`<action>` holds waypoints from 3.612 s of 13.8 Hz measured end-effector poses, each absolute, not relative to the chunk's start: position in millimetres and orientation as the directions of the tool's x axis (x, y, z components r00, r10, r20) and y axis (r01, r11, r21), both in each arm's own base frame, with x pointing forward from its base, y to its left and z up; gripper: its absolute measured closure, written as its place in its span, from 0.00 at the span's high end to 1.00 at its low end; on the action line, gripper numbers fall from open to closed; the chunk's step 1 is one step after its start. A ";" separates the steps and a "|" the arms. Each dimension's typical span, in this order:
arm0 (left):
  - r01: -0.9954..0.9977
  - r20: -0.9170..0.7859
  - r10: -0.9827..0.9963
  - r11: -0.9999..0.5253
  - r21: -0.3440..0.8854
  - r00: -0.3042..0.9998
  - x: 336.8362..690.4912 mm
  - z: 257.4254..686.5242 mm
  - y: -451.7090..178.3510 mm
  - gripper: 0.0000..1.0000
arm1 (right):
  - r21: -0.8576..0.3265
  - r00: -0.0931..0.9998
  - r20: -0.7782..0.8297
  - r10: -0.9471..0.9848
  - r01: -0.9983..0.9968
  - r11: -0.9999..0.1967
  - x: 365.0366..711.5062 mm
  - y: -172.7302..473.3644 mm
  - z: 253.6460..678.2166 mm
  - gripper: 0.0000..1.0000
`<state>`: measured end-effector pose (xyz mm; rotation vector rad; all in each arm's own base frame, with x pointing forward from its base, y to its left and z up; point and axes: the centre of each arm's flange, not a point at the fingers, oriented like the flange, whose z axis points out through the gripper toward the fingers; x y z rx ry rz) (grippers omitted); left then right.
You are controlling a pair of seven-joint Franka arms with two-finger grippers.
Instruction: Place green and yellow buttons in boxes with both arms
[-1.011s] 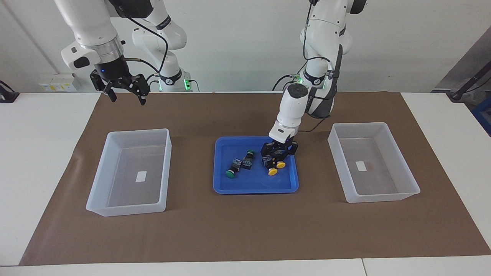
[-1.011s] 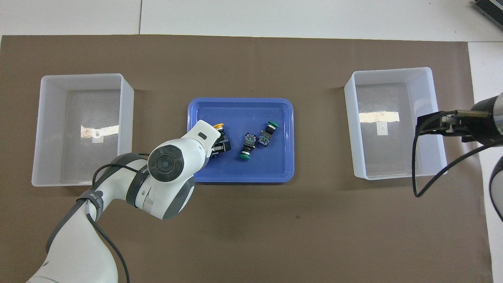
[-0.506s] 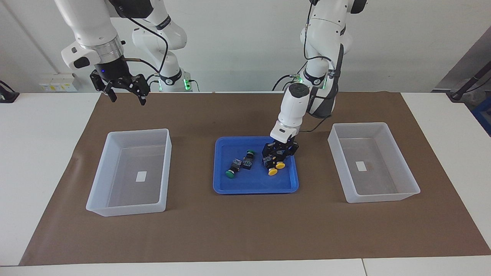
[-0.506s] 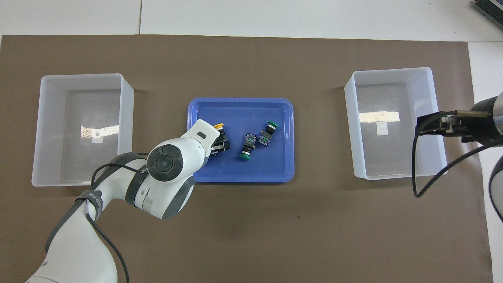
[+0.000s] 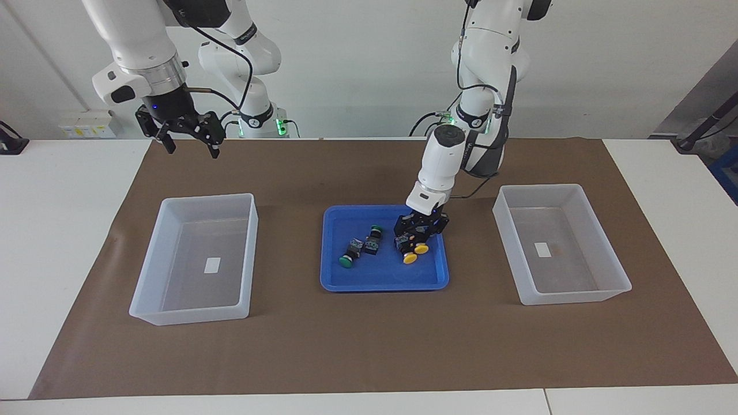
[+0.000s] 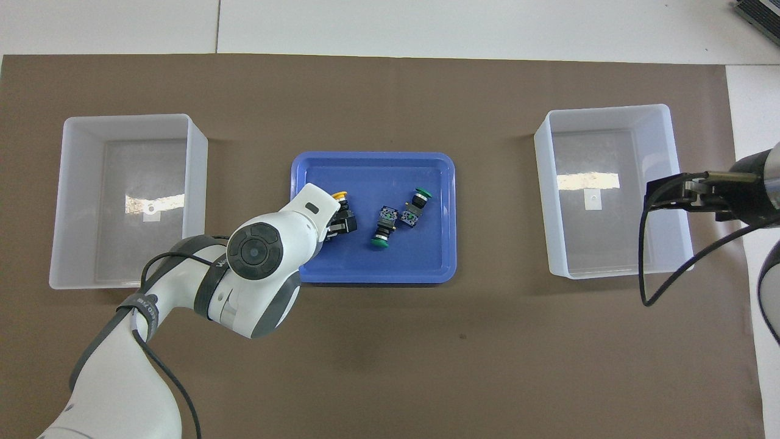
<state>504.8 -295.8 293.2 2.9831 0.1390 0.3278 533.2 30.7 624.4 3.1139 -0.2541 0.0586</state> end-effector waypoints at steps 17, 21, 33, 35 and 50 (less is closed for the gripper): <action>0.181 0.171 0.193 -0.980 0.085 0.966 604.3 411.7 -210.8 0.37 | -0.008 0.980 0.088 -0.179 -0.179 -0.984 540.4 73.5 617.9 1.00; 0.122 0.135 0.125 -0.992 0.034 0.983 615.0 437.3 -137.8 0.37 | -0.050 0.959 0.107 -0.262 -0.258 -0.965 565.4 174.2 556.4 1.00; -0.023 0.161 -0.026 -0.999 -0.023 0.987 605.7 385.3 20.4 0.37 | -0.121 0.878 0.079 -0.471 -0.461 -0.879 586.5 392.4 357.0 1.00; -0.022 0.163 -0.025 -1.000 -0.023 0.986 601.5 375.9 22.1 0.46 | -0.108 0.876 0.074 -0.476 -0.467 -0.877 588.4 392.1 344.2 1.00; 0.014 0.200 0.016 -1.000 0.011 0.980 616.3 427.2 -50.5 1.00 | -0.047 0.859 0.015 -0.512 -0.511 -0.858 563.2 393.6 310.0 0.44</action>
